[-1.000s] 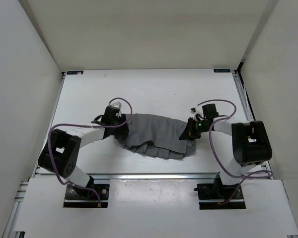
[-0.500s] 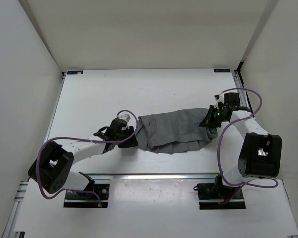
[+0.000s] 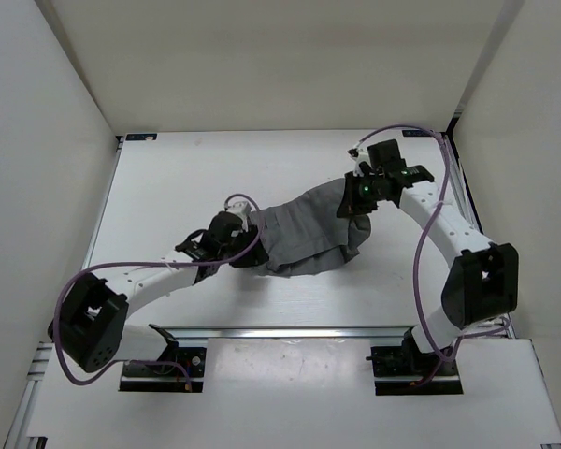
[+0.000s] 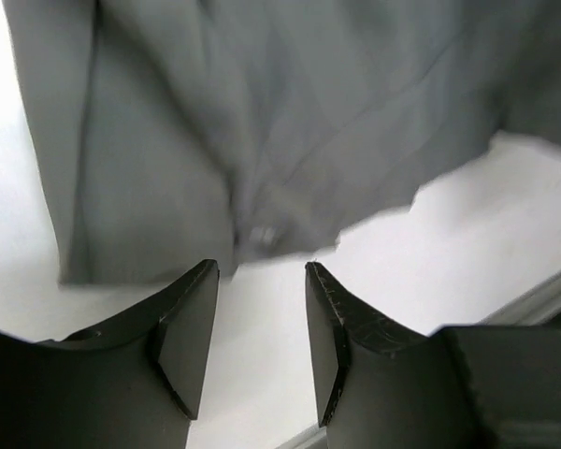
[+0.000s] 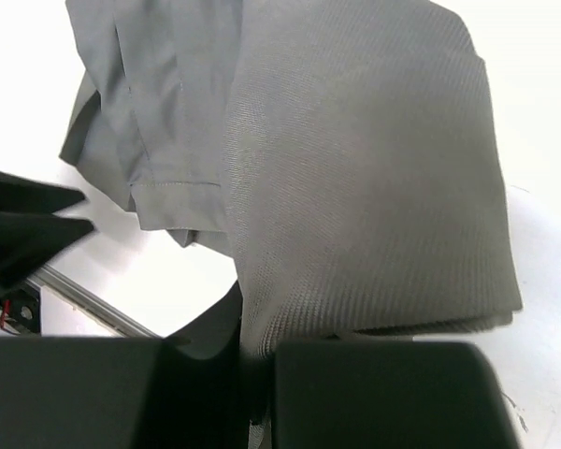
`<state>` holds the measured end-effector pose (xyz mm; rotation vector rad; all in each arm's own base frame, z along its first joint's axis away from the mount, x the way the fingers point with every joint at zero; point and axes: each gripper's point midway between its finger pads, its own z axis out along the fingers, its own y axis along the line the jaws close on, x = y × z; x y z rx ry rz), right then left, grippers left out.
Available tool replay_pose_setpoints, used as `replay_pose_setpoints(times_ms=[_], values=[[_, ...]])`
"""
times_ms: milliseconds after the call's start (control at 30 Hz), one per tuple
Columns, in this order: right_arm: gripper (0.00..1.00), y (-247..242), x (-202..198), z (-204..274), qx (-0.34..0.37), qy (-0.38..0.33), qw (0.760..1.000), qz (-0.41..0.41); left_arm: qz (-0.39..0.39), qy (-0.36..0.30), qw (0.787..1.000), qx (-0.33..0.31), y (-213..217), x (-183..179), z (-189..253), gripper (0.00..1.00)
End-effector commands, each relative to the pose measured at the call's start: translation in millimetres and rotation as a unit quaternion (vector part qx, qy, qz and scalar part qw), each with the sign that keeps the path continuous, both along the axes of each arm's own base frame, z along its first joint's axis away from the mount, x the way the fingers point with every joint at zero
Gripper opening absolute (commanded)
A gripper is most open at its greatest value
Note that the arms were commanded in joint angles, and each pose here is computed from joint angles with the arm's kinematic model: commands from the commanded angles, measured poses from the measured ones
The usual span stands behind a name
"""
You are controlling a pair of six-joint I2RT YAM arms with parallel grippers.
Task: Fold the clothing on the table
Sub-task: Fold the skirt
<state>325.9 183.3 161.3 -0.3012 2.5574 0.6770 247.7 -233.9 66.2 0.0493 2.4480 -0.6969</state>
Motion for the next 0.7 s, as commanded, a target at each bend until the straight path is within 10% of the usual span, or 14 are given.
replay_pose_setpoints(times_ms=[0,333,667], values=[[0.0,12,2,3,-0.014,0.008,1.0,0.009,0.006,-0.059,0.998,0.001,4,31,40,0.53],[0.0,41,25,2,-0.026,0.028,0.999,0.028,0.053,-0.089,0.992,0.071,28,92,37,0.52],[0.0,73,38,10,-0.022,0.036,0.998,0.035,0.019,-0.036,0.994,0.097,3,77,-31,0.51]])
